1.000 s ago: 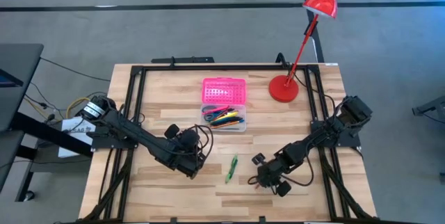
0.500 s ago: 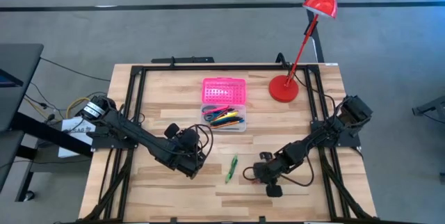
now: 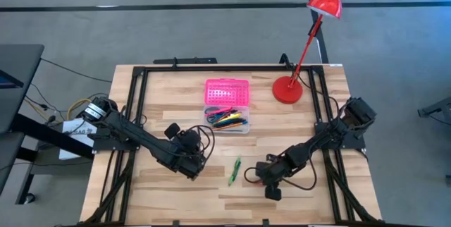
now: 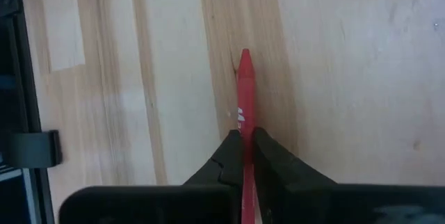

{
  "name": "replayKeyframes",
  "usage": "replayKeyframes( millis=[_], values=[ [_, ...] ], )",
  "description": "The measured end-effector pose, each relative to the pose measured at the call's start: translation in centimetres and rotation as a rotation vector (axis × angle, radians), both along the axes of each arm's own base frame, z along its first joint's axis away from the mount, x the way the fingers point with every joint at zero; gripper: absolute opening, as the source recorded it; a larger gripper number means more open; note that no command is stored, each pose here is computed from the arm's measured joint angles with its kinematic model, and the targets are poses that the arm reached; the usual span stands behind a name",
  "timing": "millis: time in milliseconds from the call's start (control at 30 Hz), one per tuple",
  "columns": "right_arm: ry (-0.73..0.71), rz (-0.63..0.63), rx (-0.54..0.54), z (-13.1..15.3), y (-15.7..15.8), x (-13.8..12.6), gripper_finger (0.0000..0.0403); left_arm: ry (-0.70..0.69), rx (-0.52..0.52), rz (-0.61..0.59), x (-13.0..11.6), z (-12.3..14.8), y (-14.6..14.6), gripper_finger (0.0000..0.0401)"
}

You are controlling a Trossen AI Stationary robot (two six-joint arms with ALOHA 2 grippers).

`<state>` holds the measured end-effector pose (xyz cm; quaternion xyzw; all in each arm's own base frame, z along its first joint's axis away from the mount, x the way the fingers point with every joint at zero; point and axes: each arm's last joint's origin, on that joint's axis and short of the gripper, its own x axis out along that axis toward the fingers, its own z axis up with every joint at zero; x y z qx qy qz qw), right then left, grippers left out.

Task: Pick & place school supplies into a supply box
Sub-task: Put the red crayon into the pink supply box

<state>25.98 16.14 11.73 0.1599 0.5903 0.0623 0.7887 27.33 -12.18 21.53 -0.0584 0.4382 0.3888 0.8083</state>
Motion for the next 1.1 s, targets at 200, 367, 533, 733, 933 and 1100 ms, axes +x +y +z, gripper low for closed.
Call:
replayKeyframes(
  millis=[200, 367, 533, 733, 933, 1100],
  values=[
    [0.002, -0.003, -0.067, 1.0, 0.2, 0.6, 0.0003, 0.072, 0.036, 0.0, -0.7, 0.0, 0.3, 0.0157],
    [0.022, 0.001, -0.156, 1.7, -0.2, 0.9, 0.0002, 0.105, 0.061, 0.0, -1.0, 0.1, 0.5, 0.0157],
    [0.046, -0.027, -0.174, 2.0, -1.2, 1.6, 0.0001, 0.119, 0.071, 0.0, -1.2, -0.1, 0.5, 0.0157],
    [-0.003, -0.026, -0.192, 3.4, -2.7, 3.4, 0.0001, 0.183, 0.061, -0.017, -2.2, -1.2, 0.3, 0.0157],
    [-0.057, -0.029, -0.238, 5.4, -5.1, 5.7, 0.0001, 0.217, 0.057, -0.021, -3.5, -2.4, -0.3, 0.0157],
    [-0.096, -0.047, -0.284, 6.7, -8.0, 7.3, 0.0001, 0.218, 0.061, -0.019, -4.1, -2.9, -0.7, 0.0157]
  ],
)
